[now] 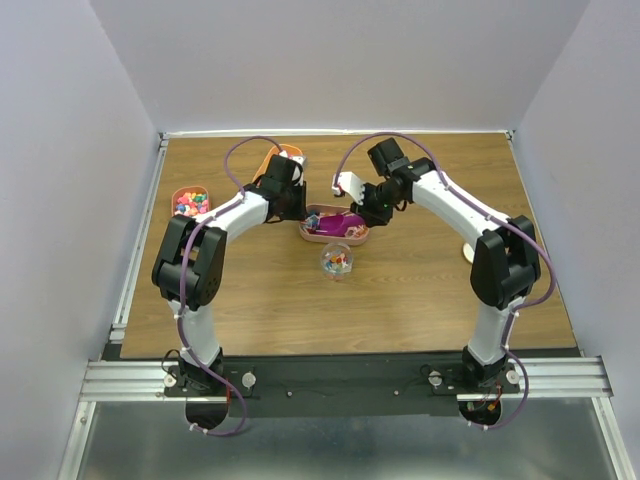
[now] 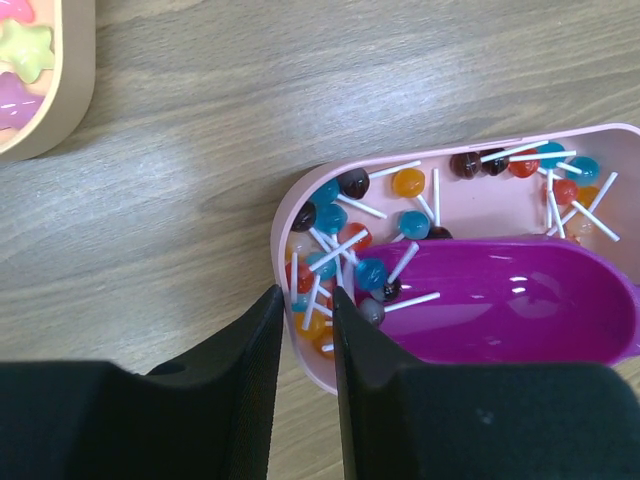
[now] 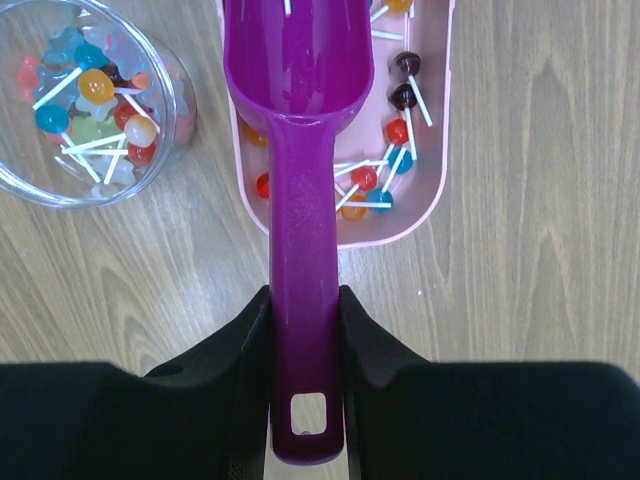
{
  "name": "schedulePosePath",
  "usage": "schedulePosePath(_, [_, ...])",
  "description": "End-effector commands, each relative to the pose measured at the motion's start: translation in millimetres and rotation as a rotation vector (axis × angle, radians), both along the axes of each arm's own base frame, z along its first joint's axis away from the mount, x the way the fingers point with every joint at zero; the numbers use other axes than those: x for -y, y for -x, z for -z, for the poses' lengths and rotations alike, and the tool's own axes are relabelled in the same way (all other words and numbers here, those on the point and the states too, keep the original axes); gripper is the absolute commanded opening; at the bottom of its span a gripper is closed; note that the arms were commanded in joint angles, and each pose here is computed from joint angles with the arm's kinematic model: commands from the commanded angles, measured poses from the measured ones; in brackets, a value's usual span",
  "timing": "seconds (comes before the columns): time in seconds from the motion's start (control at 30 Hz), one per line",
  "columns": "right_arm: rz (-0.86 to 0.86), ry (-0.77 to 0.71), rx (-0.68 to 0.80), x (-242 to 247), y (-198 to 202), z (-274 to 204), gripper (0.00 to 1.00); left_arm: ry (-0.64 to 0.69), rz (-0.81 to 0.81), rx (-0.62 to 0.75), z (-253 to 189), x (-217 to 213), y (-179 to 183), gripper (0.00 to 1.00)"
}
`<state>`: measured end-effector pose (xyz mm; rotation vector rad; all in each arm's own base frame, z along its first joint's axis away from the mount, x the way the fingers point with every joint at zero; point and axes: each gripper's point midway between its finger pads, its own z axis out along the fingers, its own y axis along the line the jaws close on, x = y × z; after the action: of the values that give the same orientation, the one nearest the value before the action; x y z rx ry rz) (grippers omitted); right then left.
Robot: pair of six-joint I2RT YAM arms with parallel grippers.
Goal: Pack the candies
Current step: Scoop the fake candies from the storage box.
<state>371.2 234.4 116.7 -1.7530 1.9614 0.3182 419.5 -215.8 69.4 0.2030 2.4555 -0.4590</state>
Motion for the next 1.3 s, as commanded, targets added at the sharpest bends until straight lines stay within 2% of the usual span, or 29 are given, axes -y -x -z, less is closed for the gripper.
schedulePosePath(0.0, [0.016, -0.007, 0.062, -4.1, -11.3, 5.3, 0.01, 0.031, 0.03, -0.003, -5.5, 12.7, 2.8, 0.33])
schedulePosePath(0.1, [0.019, 0.008, 0.06, 1.2, -8.9, 8.5, 0.01, 0.032, 0.03, 0.0, -6.5, 12.7, 2.8, 0.33])
schedulePosePath(0.23, [-0.036, -0.084, 0.018, -17.4, -1.1, 4.3, 0.01, 0.037, 0.033, -0.008, -4.8, 13.7, 4.1, 0.33])
schedulePosePath(0.6, [-0.059, -0.138, -0.016, -27.2, 5.9, 16.0, 0.01, 0.065, 0.047, -0.006, -9.0, 18.4, 5.7, 0.33])
schedulePosePath(0.9, [-0.047, -0.212, 0.017, -34.7, 4.4, 15.0, 0.01, 0.054, 0.037, 0.002, -11.0, 16.0, 4.0, 0.33])
schedulePosePath(1.27, [0.003, -0.238, 0.016, -18.1, 1.7, 18.2, 0.01, 0.042, -0.026, 0.046, -24.9, -2.3, -6.6, 0.33])
